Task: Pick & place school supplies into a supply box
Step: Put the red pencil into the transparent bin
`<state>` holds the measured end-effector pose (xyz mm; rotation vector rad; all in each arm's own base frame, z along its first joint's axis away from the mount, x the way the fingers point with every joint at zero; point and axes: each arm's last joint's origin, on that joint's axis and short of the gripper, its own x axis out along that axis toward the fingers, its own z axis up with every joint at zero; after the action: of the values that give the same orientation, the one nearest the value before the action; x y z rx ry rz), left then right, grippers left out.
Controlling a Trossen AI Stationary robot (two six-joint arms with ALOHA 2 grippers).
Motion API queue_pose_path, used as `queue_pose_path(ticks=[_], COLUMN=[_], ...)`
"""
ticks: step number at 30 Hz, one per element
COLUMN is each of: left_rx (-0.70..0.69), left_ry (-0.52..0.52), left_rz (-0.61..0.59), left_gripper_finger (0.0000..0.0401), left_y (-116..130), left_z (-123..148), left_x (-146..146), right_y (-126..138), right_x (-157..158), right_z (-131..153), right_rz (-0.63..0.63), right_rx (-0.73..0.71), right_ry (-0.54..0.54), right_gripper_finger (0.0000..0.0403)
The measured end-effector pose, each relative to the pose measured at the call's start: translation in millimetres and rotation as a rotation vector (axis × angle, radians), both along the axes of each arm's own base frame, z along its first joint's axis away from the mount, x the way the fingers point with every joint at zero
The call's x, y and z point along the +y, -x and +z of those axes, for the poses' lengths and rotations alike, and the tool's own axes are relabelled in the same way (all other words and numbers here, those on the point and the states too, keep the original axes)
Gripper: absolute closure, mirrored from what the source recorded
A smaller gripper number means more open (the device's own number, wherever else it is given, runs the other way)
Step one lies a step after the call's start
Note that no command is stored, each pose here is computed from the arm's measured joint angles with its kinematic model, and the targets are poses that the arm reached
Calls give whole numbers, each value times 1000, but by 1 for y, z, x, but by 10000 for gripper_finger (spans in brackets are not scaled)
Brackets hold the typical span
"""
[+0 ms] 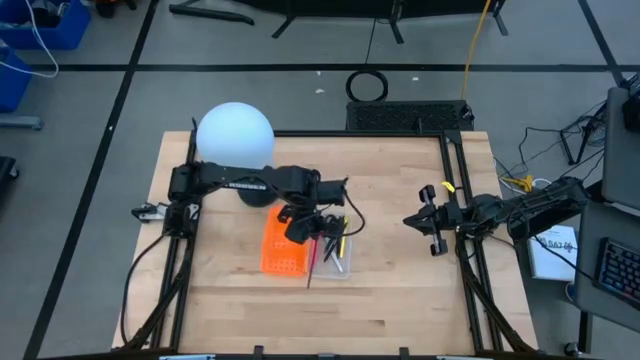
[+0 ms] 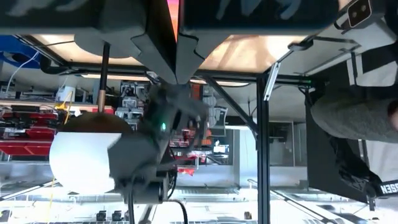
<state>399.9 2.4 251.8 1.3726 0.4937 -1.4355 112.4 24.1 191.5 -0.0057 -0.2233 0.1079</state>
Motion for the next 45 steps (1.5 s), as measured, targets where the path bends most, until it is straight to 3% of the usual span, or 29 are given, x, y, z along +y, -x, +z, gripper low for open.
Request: queue_pose_path(ticks=[3, 15, 27, 34, 45], left_rx=[-18, -115, -96, -120, -74], left_ry=[-44, -57, 19, 8, 37], left_rz=[-7, 8, 8, 33, 25], left_gripper_finger=[397, 393, 396, 396, 395], left_y=[-2, -6, 2, 3, 12], left_z=[-11, -11, -25, -31, -58], left_x=[3, 33, 54, 69, 64], right_y=[0, -1, -1, -1, -1], right_x=[0, 0, 0, 0, 0], right_z=[0, -2, -4, -3, -4], right_rz=[0, -4, -5, -6, -9], right_rx=[0, 22, 41, 32, 39], right_ry=[1, 24, 27, 24, 36], right_gripper_finger=[403, 403, 403, 403, 403])
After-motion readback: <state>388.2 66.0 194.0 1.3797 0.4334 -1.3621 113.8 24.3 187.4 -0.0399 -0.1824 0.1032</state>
